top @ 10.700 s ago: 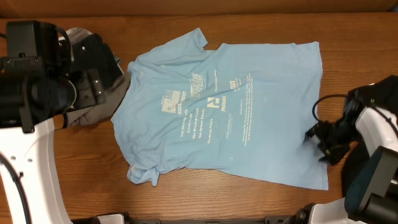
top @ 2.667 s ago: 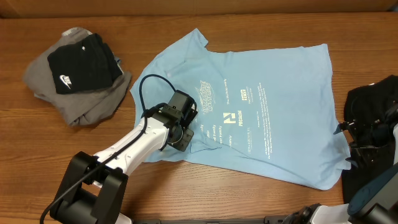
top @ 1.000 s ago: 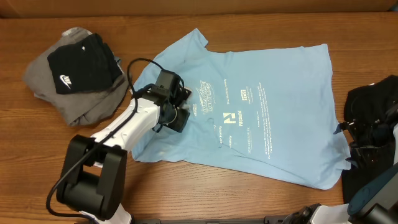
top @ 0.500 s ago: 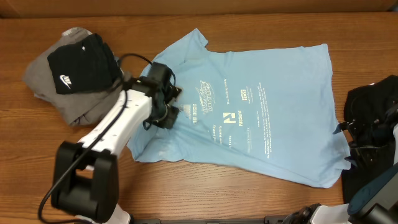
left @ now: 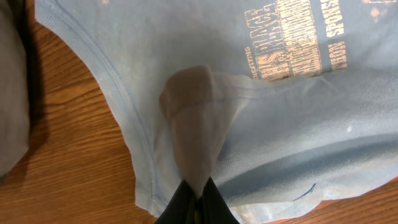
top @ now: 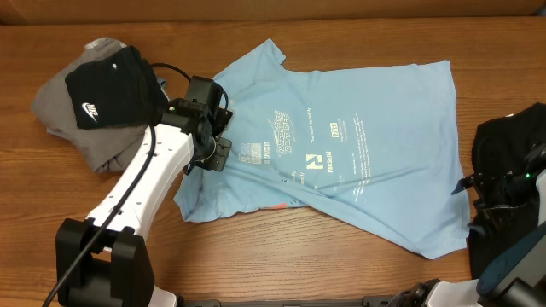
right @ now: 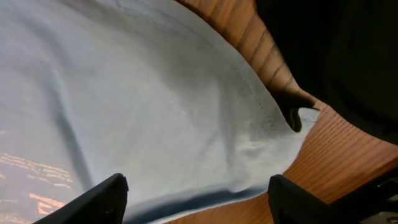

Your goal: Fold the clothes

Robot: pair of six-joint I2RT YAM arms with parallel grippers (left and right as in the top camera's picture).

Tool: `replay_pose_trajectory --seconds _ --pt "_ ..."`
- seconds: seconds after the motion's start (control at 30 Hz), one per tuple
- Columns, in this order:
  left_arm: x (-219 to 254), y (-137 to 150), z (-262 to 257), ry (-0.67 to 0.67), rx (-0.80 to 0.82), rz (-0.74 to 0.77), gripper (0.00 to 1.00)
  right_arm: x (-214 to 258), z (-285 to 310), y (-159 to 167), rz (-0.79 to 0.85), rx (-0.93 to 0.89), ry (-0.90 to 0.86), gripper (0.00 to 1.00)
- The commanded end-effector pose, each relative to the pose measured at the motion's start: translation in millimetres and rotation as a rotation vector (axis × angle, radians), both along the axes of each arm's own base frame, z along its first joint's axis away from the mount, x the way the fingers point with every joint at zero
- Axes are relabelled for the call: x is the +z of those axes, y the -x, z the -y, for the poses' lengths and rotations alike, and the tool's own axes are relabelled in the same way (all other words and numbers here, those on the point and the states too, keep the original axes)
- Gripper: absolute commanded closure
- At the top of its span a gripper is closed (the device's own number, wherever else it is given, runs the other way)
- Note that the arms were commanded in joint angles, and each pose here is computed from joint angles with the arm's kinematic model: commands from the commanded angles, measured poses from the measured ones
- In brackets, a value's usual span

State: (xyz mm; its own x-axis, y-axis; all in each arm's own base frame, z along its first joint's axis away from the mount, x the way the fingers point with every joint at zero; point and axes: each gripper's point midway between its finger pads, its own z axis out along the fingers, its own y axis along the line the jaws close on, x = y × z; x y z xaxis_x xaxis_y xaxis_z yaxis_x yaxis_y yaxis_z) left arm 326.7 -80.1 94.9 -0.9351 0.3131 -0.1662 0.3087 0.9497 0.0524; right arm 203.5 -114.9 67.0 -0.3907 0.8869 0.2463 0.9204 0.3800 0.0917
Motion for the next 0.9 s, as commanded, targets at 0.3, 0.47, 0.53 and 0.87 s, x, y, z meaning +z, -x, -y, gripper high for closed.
replay_pose_trajectory --seconds 0.3,0.47,0.53,0.87 --pt "7 -3 -11 -0.034 0.056 0.021 0.96 -32 18 39 -0.051 -0.192 0.008 0.39" --pt "7 -6 -16 -0.023 0.121 0.029 0.96 -30 13 37 -0.026 -0.186 -0.03 0.46" --pt "7 -6 -18 -0.019 0.13 0.028 0.96 -30 10 25 0.031 -0.176 -0.053 0.55" --pt "7 -5 -19 -0.021 0.131 0.022 0.96 -43 -8 -3 0.106 -0.176 -0.062 0.86"
